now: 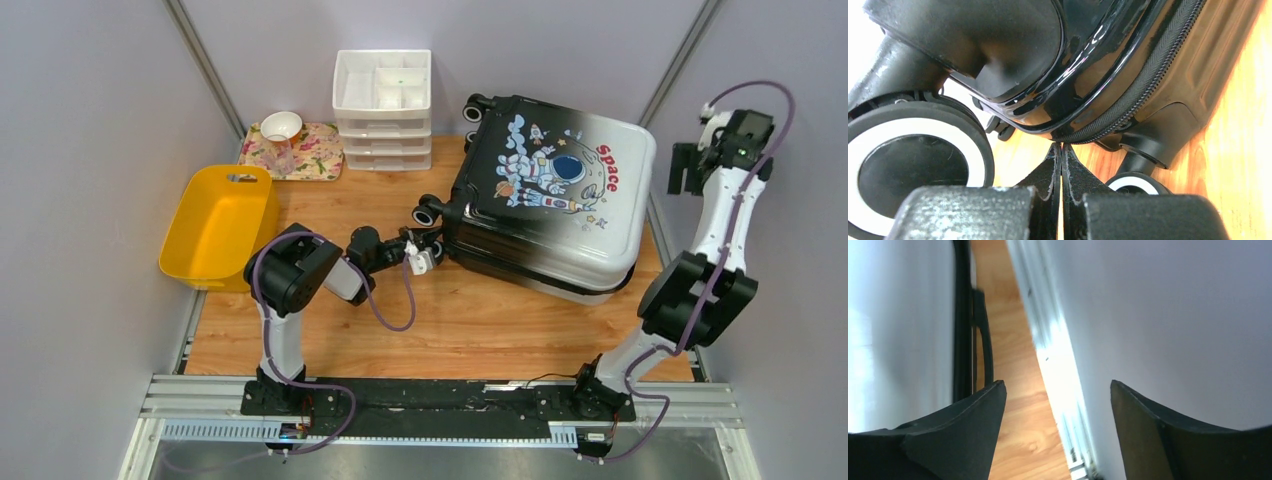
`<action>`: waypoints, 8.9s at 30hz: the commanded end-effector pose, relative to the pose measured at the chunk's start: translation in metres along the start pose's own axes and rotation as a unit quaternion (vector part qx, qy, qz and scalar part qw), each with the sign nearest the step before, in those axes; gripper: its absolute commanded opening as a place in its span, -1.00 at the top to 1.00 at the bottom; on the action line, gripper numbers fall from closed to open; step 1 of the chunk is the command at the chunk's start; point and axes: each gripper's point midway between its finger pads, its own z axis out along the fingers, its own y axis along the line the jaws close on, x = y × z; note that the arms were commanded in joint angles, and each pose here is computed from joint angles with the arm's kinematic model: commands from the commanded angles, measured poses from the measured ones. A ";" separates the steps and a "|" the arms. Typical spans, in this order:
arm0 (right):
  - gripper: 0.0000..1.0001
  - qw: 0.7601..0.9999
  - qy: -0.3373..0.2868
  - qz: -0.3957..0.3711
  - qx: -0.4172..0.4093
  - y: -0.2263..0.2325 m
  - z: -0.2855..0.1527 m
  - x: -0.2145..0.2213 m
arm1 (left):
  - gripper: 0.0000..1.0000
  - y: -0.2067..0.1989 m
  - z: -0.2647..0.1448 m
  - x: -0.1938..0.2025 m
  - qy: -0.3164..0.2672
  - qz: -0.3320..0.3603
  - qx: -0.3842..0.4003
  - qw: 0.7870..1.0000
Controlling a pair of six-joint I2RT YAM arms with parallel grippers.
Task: Open, take out, and arrange the luggage
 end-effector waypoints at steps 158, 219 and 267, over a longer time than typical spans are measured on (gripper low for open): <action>1.00 0.601 -0.034 -0.636 -0.483 0.354 -0.261 0.205 | 0.02 -0.080 0.031 -0.180 -0.133 -0.271 -0.058 0.952; 1.00 0.600 -0.016 -0.631 -0.491 0.329 -0.257 0.227 | 1.00 -0.012 0.026 -0.112 -0.089 -0.444 -0.140 0.881; 1.00 0.612 0.060 -0.667 -0.420 0.226 -0.248 0.285 | 1.00 0.112 0.017 0.056 -0.020 -0.464 -0.206 0.861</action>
